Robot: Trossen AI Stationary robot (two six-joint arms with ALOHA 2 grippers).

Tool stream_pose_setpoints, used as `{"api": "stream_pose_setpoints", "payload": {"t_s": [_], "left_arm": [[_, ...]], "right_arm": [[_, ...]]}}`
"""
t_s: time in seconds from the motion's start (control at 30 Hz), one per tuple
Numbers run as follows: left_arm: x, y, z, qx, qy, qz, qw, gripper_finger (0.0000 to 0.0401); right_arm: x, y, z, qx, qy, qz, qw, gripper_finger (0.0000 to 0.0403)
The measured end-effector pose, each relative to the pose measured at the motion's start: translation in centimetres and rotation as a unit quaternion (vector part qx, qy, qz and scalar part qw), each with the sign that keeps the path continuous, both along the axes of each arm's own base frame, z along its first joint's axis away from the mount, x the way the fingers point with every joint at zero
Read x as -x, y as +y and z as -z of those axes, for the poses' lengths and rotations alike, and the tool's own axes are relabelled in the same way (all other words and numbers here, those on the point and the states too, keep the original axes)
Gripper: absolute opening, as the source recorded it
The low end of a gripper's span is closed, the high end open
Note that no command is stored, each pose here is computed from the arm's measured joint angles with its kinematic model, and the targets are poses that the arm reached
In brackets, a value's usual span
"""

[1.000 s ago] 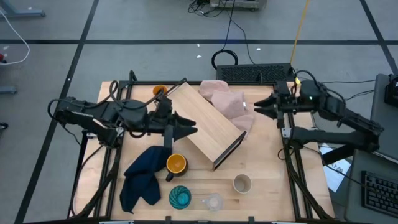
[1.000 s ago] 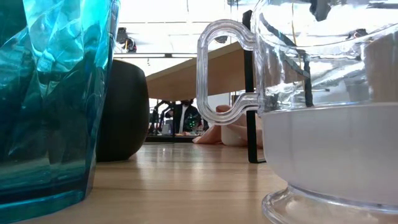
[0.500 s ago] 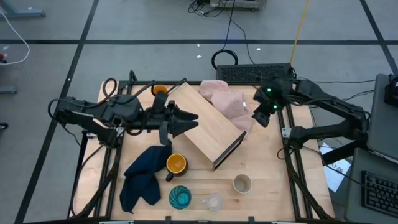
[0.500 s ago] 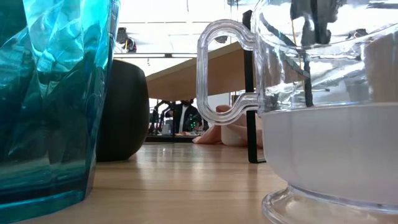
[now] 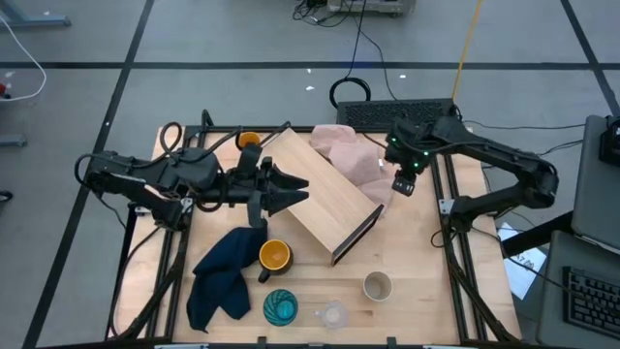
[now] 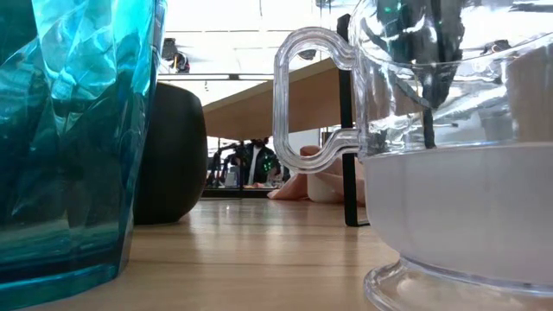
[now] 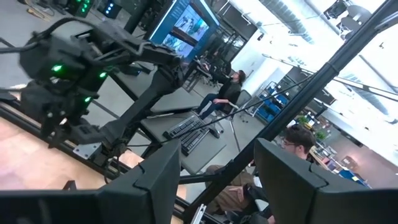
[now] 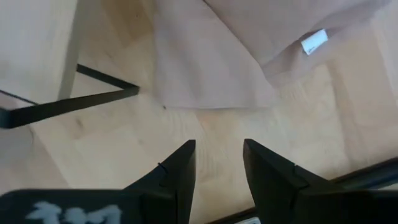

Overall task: Stack small to large cups/mugs on shelf
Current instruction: Remove the brown towel on top of the white mug

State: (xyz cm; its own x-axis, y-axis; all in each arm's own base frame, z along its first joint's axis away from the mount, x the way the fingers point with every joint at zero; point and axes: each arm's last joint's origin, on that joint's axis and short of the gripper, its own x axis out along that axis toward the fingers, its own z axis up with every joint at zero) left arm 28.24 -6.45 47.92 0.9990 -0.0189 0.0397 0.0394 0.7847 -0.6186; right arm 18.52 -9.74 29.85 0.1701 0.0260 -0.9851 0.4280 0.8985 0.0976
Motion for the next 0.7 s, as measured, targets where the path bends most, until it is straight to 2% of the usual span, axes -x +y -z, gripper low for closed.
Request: {"api": "stream_pose_setpoints", "payload": {"t_s": [0.13, 0.43, 0.7], "left_arm": [[0.0, 0.0, 0.0, -0.001, 0.0, 0.0, 1.0, 0.0205], [0.0, -0.1, 0.0, 0.005, -0.001, 0.002, 1.0, 0.0205], [0.0, -0.1, 0.0, 0.007, -0.002, 0.002, 1.0, 0.0205]], "right_arm": [[-1.1, -0.6, 1.0, -0.003, 0.01, -0.016, 1.0, 0.0143], [-1.9, -1.2, 4.5, -0.006, 0.024, -0.026, 0.999, 0.0232], [-0.3, -0.6, 9.5, -0.031, 0.066, -0.02, 0.997, 0.0246]]}}
